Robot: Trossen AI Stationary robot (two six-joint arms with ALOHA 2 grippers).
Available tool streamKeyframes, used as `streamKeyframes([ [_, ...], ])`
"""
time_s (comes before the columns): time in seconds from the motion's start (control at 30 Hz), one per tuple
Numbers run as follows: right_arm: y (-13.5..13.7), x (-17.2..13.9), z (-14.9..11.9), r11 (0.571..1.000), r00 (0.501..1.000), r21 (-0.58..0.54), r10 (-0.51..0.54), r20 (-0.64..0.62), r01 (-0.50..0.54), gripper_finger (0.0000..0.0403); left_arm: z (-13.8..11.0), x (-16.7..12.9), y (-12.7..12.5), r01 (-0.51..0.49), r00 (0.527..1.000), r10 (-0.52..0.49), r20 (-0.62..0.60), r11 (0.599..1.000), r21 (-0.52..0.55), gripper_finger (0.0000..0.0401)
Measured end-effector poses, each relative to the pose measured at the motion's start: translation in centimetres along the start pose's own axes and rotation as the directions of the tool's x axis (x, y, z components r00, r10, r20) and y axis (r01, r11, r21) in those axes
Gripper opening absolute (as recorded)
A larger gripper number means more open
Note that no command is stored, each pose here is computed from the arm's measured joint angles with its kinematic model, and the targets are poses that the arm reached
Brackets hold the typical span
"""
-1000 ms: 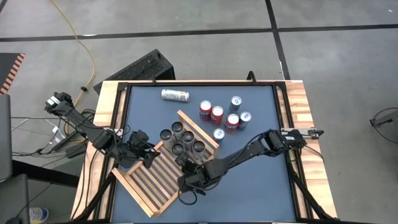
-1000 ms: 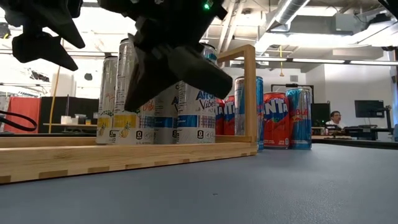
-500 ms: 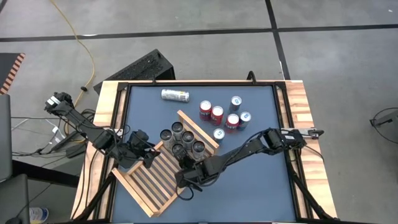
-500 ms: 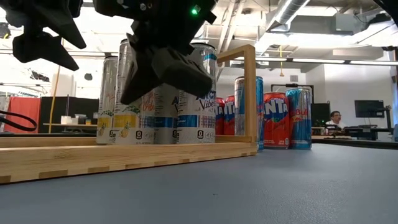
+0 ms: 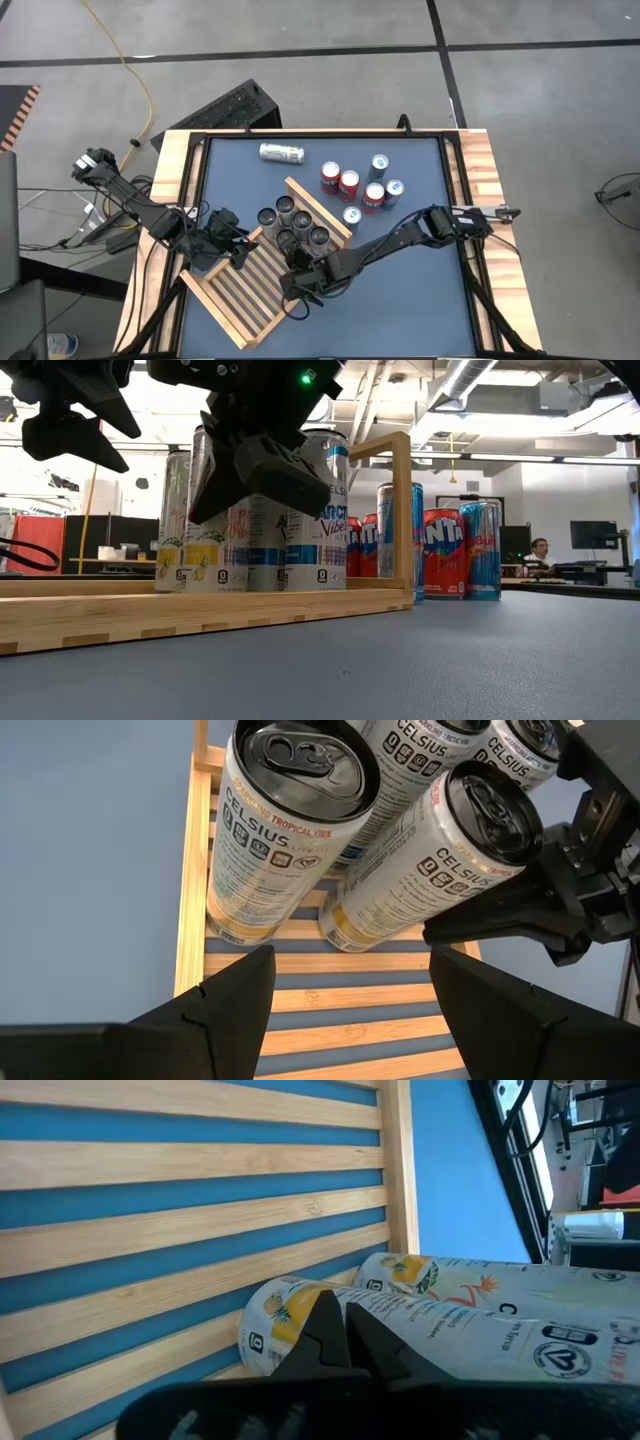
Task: Place canned beverage on shelf
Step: Put the bottom white yellow soda can on the shelf aligned with the other white yellow soda can
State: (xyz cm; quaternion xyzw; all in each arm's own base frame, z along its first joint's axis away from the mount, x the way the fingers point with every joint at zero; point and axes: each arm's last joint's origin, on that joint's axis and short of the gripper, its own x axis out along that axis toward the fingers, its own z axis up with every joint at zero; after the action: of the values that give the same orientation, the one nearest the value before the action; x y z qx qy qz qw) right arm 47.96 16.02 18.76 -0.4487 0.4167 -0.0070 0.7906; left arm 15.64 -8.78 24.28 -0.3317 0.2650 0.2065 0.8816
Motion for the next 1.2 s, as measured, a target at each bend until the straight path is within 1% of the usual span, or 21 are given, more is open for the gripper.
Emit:
streamKeyframes([
  [0.43, -1.5, 1.1, -0.7, 0.999, 1.000, 0.041, -0.025, -0.006, 0.025, 0.0000, 0.0, 0.0, 0.0, 0.000, 1.000, 0.000, 0.000, 1.000, 0.000, 0.0253],
  [0.53, -1.5, 1.1, -0.7, 0.999, 1.000, 0.036, -0.025, -0.005, 0.025, 0.0000, 0.0, 0.0, 0.0, -0.001, 1.000, 0.001, 0.001, 1.000, 0.000, 0.0253],
  [0.7, -0.6, -0.1, 0.2, 0.999, 0.999, -0.030, -0.025, 0.027, 0.026, 0.0000, 0.0, 0.0, 0.0, -0.001, 1.000, 0.001, 0.001, 1.000, 0.005, 0.0253],
  [0.87, 0.2, -3.2, 1.6, 0.998, 0.995, -0.062, -0.027, 0.092, 0.033, 0.0000, 0.0, 0.0, 0.0, -0.001, 1.000, 0.001, 0.002, 1.000, 0.005, 0.0253],
  [0.93, 0.4, -3.8, 1.5, 0.995, 0.997, -0.085, -0.052, 0.056, 0.057, 0.0000, 0.0, 0.0, 0.0, -0.001, 1.000, 0.001, 0.002, 1.000, 0.005, 0.0253],
  [1.03, 0.5, -3.7, 0.9, 0.985, 0.992, -0.126, -0.119, -0.036, 0.114, 0.0000, 0.0, 0.0, 0.0, -0.001, 1.000, 0.001, 0.002, 1.000, 0.005, 0.0253],
  [1.2, 0.2, -3.4, 0.4, 0.982, 0.987, -0.148, -0.134, -0.083, 0.121, 0.0000, 0.0, 0.0, 0.0, -0.006, 1.000, 0.005, 0.015, 1.000, 0.015, 0.0253],
])
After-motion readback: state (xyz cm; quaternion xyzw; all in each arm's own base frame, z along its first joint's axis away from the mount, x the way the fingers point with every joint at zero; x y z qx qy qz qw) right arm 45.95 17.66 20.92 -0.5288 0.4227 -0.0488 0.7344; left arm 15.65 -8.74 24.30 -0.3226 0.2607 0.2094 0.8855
